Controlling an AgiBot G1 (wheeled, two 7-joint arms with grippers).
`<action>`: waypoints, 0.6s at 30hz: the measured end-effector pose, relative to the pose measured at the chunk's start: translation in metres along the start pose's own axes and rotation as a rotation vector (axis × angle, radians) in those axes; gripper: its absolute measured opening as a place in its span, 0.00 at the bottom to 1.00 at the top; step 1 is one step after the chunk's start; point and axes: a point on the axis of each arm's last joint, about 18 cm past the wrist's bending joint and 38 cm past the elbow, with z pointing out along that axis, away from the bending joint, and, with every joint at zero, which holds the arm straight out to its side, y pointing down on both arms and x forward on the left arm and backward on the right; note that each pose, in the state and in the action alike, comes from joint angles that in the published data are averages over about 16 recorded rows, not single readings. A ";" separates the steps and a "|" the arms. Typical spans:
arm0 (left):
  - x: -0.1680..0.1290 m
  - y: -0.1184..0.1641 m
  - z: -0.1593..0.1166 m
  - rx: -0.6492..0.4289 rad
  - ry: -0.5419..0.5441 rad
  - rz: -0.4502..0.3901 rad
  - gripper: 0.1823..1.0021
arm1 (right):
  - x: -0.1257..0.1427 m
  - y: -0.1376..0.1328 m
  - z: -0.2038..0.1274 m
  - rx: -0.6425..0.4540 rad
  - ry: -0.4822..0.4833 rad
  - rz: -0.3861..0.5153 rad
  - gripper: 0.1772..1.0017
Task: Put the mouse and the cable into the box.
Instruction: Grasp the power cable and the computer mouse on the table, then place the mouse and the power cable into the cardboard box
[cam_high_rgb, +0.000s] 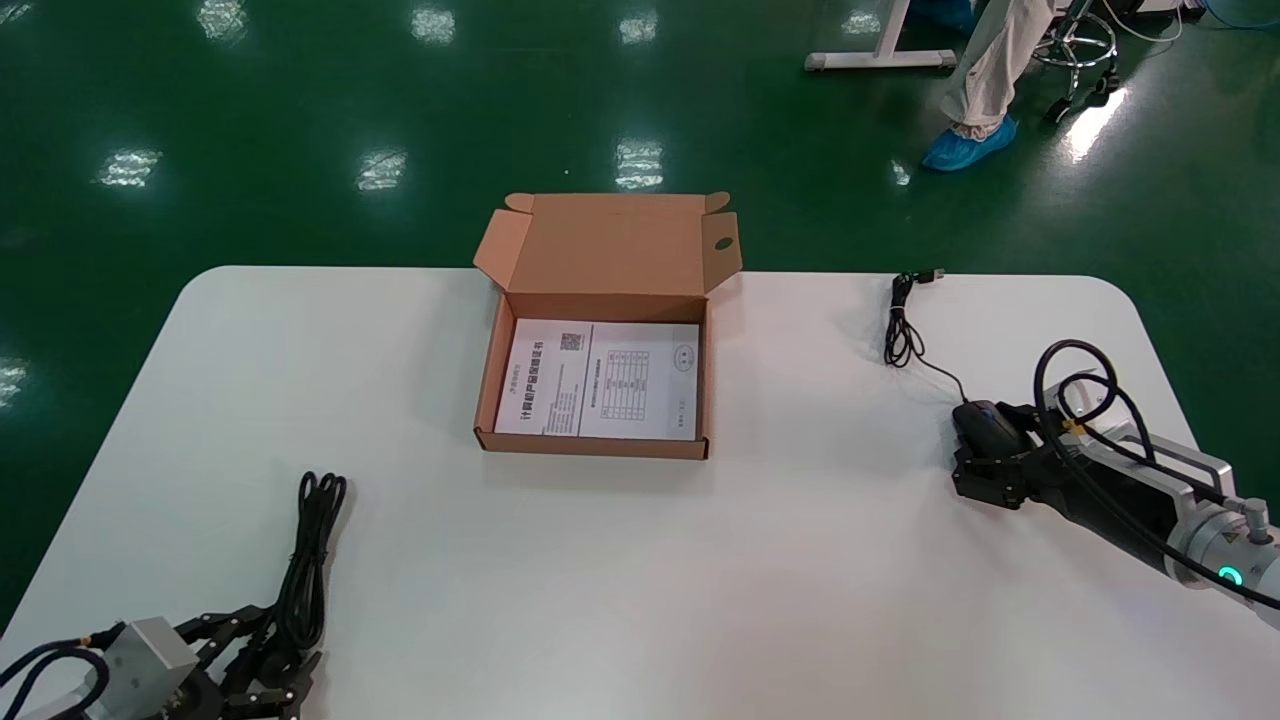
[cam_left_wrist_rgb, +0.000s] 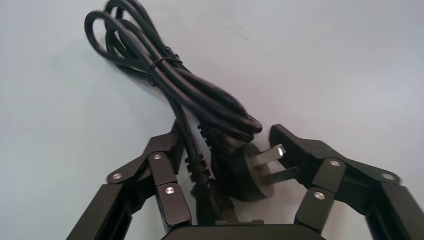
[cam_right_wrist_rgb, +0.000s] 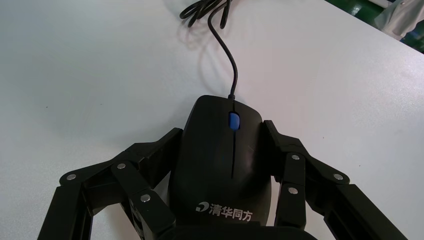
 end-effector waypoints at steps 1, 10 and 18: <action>0.000 0.000 0.000 0.000 0.000 0.000 0.62 | 0.000 -0.001 0.000 0.002 0.001 0.001 0.51; -0.001 -0.003 0.001 0.019 0.005 -0.006 0.38 | 0.000 -0.017 0.000 0.047 0.008 0.017 0.46; -0.005 -0.014 0.001 0.066 -0.010 -0.001 0.24 | 0.004 -0.047 0.001 0.120 0.029 0.033 0.46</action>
